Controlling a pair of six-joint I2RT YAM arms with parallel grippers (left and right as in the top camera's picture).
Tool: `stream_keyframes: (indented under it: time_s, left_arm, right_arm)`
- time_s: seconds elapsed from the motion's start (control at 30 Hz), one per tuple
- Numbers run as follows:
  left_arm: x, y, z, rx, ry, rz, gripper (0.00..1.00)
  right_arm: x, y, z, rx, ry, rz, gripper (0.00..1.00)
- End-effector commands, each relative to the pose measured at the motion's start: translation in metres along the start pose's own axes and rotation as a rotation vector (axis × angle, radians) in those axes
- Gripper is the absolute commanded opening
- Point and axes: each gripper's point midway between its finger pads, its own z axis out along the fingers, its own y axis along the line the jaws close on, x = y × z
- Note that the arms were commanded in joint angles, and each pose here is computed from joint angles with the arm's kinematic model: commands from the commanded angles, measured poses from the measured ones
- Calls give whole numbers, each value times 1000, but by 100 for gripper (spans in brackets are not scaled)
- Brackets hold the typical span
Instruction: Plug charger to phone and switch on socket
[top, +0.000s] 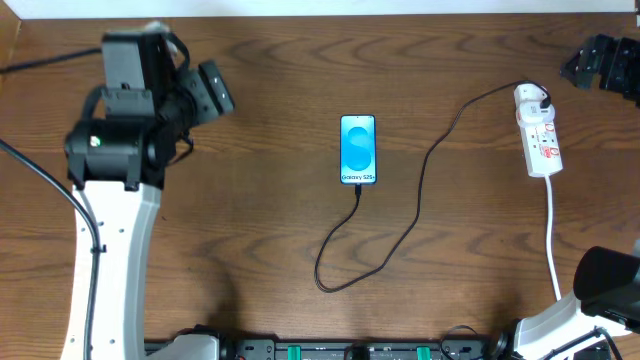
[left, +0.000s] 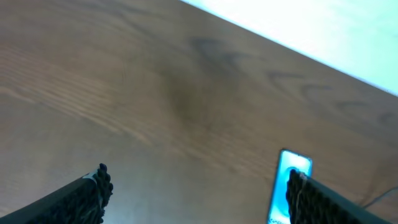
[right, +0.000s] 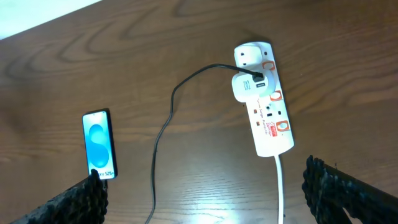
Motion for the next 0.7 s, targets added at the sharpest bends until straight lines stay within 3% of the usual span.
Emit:
stream_keyframes:
  time_s: [0.0,0.17,0.43,0.67]
  left_arm:
    - [10,14,-3,-25,-63,12,91]
    - [17,16,4,64,-280,-6,91]
    - [33,24,-27,273,-791,-48,91]
    - [60,45,-52,302,-974,-85,91]
  right_arm:
    - [-2,3,-4,-2,-12,4,99]
    - [-2,3,-4,-2,-12,4,99]
    - [-2,3,-4,-2,-12,4,99]
    - [-2,3,-4,-2,-12,4,99]
